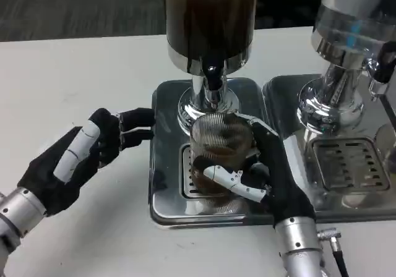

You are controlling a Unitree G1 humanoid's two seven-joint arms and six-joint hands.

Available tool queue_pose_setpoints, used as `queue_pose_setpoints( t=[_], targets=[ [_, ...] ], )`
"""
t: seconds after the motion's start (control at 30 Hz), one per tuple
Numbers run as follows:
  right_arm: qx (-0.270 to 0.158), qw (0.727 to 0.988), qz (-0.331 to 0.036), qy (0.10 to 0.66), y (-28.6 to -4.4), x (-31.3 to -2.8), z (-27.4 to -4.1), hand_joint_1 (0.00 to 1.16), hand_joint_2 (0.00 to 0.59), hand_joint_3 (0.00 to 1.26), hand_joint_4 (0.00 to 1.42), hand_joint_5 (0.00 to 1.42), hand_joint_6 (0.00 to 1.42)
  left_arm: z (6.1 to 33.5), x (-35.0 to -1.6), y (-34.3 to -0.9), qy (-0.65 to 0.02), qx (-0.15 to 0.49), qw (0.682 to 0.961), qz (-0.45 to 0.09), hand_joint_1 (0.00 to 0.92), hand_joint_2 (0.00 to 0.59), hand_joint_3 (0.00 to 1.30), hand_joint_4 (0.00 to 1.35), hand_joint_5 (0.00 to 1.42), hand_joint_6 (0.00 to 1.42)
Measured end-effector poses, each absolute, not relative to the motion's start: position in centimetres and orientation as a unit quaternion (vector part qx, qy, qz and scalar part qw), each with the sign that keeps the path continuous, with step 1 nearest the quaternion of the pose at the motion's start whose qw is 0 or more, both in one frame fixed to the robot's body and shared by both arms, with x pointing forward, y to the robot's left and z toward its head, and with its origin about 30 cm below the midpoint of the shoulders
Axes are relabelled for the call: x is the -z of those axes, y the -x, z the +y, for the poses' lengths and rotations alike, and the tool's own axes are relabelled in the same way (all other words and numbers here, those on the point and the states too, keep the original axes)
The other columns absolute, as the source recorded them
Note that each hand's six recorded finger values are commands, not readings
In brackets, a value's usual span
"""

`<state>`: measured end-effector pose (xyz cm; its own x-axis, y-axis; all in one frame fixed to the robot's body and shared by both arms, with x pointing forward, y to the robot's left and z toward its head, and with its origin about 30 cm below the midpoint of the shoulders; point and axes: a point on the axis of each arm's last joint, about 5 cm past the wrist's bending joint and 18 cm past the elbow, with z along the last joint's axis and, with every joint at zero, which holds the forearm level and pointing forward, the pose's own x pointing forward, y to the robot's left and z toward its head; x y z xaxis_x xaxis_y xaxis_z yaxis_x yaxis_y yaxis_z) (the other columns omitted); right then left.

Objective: Grasp the cup under the faucet to collect the drink, then remove the cup.

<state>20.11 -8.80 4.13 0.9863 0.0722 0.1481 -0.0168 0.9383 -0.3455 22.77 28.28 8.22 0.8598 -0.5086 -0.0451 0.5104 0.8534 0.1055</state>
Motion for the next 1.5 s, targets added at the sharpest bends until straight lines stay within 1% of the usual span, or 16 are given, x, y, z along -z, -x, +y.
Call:
queue_pose_setpoints(
  t=[0.03, 0.2, 0.43, 0.53, 0.67, 0.73, 0.77, 0.83, 0.93, 1.1, 1.3, 1.5],
  targets=[
    [-0.02, 0.981, -0.081, 0.175, -20.1, -4.1, -8.8, 0.78, 0.203, 0.49, 0.64, 0.81, 0.99, 28.3, -8.2, -22.8, -0.058, 0.265, 0.963, 0.007, 0.0, 0.154, 0.27, 0.19, 0.2, 0.12],
    [0.005, 0.982, -0.088, 0.17, -19.8, -3.9, -8.6, 0.79, 0.207, 0.56, 0.7, 0.88, 1.1, 28.3, -8.2, -22.8, -0.059, 0.265, 0.962, 0.006, 0.0, 0.166, 0.28, 0.2, 0.22, 0.13],
    [0.019, 0.979, -0.1, 0.174, -19.4, -3.6, -8.5, 0.79, 0.214, 0.6, 0.75, 0.95, 1.17, 28.3, -8.3, -22.8, -0.06, 0.265, 0.962, 0.006, 0.0, 0.168, 0.28, 0.2, 0.22, 0.13],
    [0.024, 0.978, -0.109, 0.176, -19.4, -3.6, -8.5, 0.81, 0.211, 0.63, 0.79, 0.99, 1.22, 28.3, -8.3, -22.8, -0.06, 0.265, 0.962, 0.006, 0.0, 0.174, 0.28, 0.21, 0.22, 0.13],
    [0.034, 0.976, -0.127, 0.175, -19.1, -3.6, -8.5, 0.83, 0.209, 0.66, 0.8, 1.03, 1.26, 28.2, -8.5, -23.1, -0.062, 0.266, 0.962, 0.0, 0.0, 0.176, 0.28, 0.21, 0.22, 0.14],
    [0.04, 0.975, -0.13, 0.178, -19.0, -3.5, -8.6, 0.83, 0.205, 0.67, 0.81, 1.04, 1.28, 28.2, -8.5, -23.1, -0.062, 0.267, 0.962, 0.0, 0.0, 0.177, 0.28, 0.21, 0.22, 0.14],
    [0.043, 0.974, -0.132, 0.181, -18.9, -3.4, -8.7, 0.83, 0.204, 0.67, 0.81, 1.05, 1.28, 28.2, -8.5, -23.1, -0.063, 0.267, 0.962, 0.0, 0.0, 0.177, 0.28, 0.21, 0.22, 0.14],
    [0.048, 0.971, -0.139, 0.189, -18.8, -3.4, -9.1, 0.86, 0.177, 0.67, 0.8, 1.04, 1.29, 28.2, -8.5, -23.1, -0.064, 0.267, 0.961, -0.001, 0.0, 0.177, 0.28, 0.21, 0.22, 0.14],
    [0.059, 0.968, -0.153, 0.191, -18.6, -3.5, -9.6, 0.91, 0.157, 0.68, 0.8, 1.02, 1.31, 28.1, -8.6, -23.2, -0.065, 0.269, 0.961, -0.002, 0.0, 0.178, 0.28, 0.21, 0.22, 0.14],
    [0.068, 0.967, -0.158, 0.191, -18.1, -3.5, -10.0, 0.96, 0.131, 0.69, 0.8, 1.01, 1.32, 28.1, -8.8, -23.2, -0.068, 0.271, 0.96, -0.007, 0.0, 0.178, 0.28, 0.21, 0.23, 0.14],
    [0.078, 0.964, -0.172, 0.188, -17.1, -3.9, -10.5, 0.99, 0.119, 0.72, 0.81, 1.02, 1.32, 28.0, -9.2, -23.3, -0.075, 0.276, 0.958, -0.018, 0.0, 0.179, 0.28, 0.21, 0.23, 0.15],
    [0.085, 0.961, -0.192, 0.181, -16.0, -4.9, -10.9, 1.01, 0.12, 0.75, 0.84, 1.03, 1.3, 27.9, -9.8, -23.0, -0.095, 0.286, 0.952, -0.042, 0.0, 0.179, 0.28, 0.21, 0.23, 0.15]
  ],
)
